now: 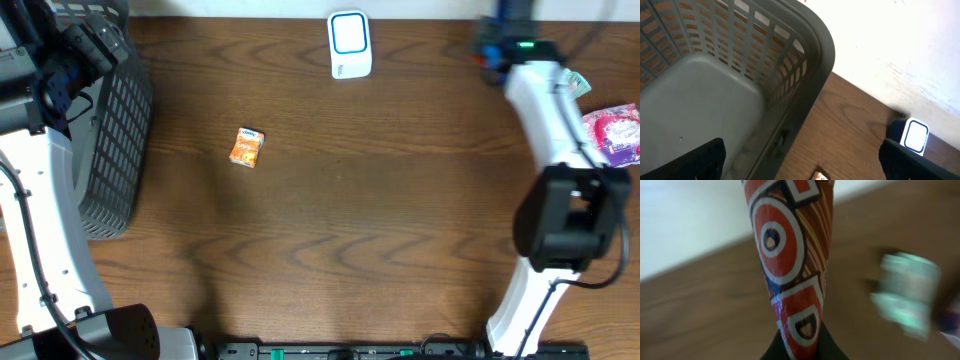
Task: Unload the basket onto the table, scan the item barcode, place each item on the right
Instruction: 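Carry the red bar right and drop it beside the wipes pack, then move the right gripper to the orange Kleenex packet and grasp it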
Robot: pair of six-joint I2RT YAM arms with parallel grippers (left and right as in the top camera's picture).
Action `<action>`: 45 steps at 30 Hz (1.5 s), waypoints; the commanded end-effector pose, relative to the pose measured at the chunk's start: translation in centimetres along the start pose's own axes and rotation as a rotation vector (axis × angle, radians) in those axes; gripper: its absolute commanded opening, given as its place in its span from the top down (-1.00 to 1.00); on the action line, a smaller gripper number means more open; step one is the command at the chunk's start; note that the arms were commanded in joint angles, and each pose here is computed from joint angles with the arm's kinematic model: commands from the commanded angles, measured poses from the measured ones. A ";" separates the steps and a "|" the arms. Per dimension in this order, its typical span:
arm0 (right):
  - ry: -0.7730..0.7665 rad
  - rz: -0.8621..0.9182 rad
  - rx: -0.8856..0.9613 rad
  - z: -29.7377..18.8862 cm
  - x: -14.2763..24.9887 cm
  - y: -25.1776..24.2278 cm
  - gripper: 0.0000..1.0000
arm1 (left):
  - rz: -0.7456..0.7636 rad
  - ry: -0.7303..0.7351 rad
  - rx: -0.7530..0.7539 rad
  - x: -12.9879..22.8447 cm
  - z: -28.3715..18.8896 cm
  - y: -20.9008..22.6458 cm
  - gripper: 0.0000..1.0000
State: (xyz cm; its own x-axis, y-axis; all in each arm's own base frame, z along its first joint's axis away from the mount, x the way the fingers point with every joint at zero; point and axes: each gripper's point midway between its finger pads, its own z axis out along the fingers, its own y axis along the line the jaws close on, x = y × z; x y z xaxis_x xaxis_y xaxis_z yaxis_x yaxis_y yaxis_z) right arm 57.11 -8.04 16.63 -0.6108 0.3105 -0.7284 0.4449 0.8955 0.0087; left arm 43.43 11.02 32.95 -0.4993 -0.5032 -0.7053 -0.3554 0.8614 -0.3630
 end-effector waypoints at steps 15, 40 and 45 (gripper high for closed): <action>0.166 0.180 0.198 5.1 3.3 -14.5 -0.09 | -0.006 -0.016 0.005 -0.4 -0.6 -0.2 -0.96; 0.329 -0.309 -0.945 -14.4 16.3 29.7 0.00 | -0.006 -0.016 0.005 -0.4 -0.6 -0.2 -0.96; 0.248 -0.442 -0.901 -17.5 21.6 35.1 0.01 | -0.006 -0.016 0.005 -0.4 -0.6 -0.2 -0.94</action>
State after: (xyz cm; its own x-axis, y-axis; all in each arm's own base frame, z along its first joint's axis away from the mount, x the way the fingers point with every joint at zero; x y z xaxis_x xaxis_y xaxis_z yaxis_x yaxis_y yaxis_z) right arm 47.89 34.48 14.82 -0.7951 -0.1200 -0.5946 -0.4668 0.7469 0.4735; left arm 43.43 11.02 32.95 -0.4993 -0.5032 -0.7053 -0.3554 0.8614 -0.3630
